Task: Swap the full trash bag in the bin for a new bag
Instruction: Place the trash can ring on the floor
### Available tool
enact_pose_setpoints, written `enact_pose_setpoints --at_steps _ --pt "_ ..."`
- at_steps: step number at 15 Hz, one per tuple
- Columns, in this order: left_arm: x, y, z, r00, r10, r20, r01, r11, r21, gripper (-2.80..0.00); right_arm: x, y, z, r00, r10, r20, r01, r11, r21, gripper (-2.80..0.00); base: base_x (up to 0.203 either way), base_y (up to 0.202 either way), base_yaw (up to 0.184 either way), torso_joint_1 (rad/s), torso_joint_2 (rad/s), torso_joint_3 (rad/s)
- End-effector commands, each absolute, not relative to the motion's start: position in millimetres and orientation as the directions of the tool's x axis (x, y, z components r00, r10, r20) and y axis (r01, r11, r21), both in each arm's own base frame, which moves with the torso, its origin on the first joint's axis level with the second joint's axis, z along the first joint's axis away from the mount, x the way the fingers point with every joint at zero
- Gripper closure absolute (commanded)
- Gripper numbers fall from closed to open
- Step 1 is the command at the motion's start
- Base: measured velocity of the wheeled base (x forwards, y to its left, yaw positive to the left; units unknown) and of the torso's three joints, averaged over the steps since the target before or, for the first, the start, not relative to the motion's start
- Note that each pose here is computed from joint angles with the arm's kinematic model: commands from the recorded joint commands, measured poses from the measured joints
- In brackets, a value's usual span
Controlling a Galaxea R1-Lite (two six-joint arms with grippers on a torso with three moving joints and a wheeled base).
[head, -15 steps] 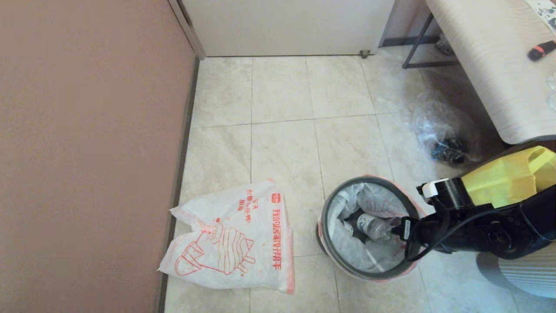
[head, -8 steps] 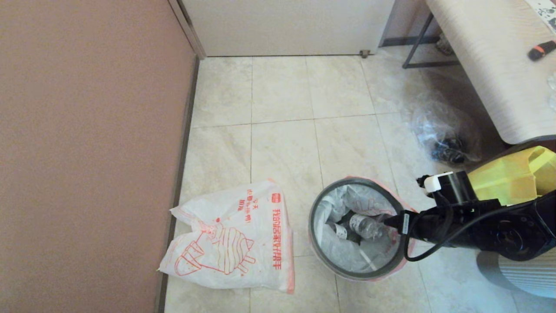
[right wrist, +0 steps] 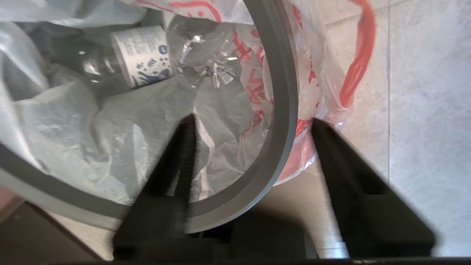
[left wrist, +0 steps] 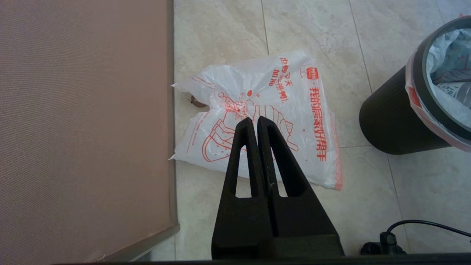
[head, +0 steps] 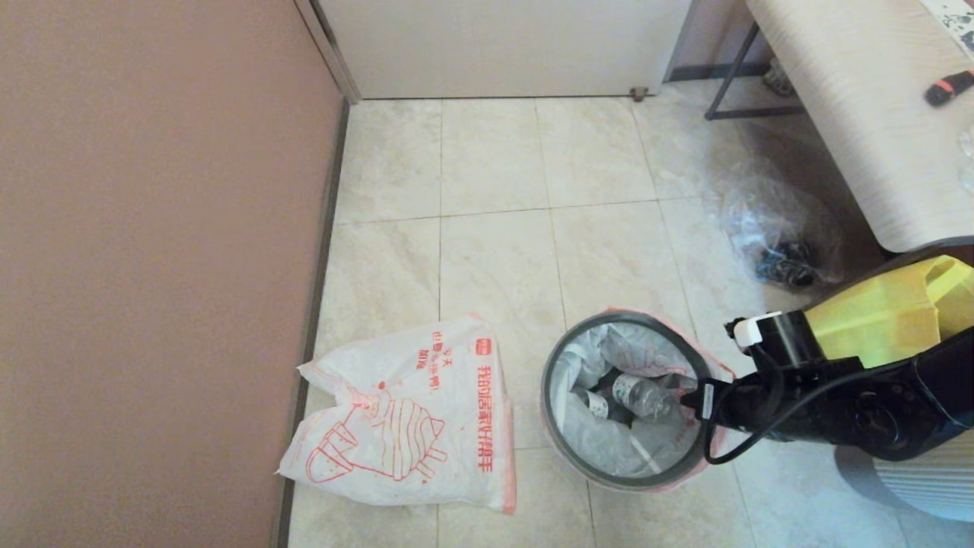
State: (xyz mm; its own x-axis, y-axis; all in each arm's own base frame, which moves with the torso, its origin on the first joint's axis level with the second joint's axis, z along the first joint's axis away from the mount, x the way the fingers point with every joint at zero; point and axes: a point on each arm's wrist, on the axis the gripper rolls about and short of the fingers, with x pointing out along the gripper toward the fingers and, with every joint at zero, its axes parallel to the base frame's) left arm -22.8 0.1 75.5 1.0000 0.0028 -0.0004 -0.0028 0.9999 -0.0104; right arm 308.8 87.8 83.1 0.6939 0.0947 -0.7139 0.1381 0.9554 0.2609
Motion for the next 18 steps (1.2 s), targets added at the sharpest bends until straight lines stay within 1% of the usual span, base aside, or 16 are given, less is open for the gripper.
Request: enact_pose_setpoints --at_steps 1,4,6,9,12,16,18 --pt "-23 0 75 1.000 0.003 0.000 -0.003 1.000 -0.011 0.00 312 89 74 0.680 0.087 -0.728 0.147 0.956 0.252 0.00 0.000 0.000 0.000 0.000 0.00 0.000" --pt "-23 0 75 1.000 0.003 0.000 -0.003 1.000 -0.011 0.00 319 90 64 0.692 0.046 -0.720 0.172 0.959 0.226 0.00 0.000 0.000 0.000 0.000 0.00 0.000" --pt "-23 0 75 1.000 0.003 0.000 -0.003 1.000 -0.011 0.00 317 90 70 0.706 0.048 -0.707 0.166 0.959 0.232 0.00 0.000 0.000 0.000 0.000 0.00 0.000" --pt "-23 0 75 1.000 0.003 0.000 -0.003 1.000 -0.011 0.00 309 89 93 0.744 0.064 -0.665 0.144 0.957 0.253 0.00 0.000 0.000 0.000 0.000 0.00 0.000" --pt "-23 0 75 1.000 0.003 0.000 -0.003 1.000 -0.011 0.00 295 87 114 0.757 0.076 -0.648 0.128 0.957 0.262 0.00 0.000 0.000 0.000 0.000 0.00 0.000" --pt "-23 0 75 1.000 0.003 0.000 -0.003 1.000 -0.011 0.00 264 94 145 0.772 0.126 -0.623 0.069 0.958 0.279 0.00 0.000 0.000 0.000 0.000 0.00 0.000" --pt "-23 0 75 1.000 0.003 0.000 -0.003 1.000 -0.011 0.00 240 92 163 0.780 0.153 -0.606 0.038 0.957 0.289 0.00 0.000 0.000 0.000 0.000 0.00 0.000"
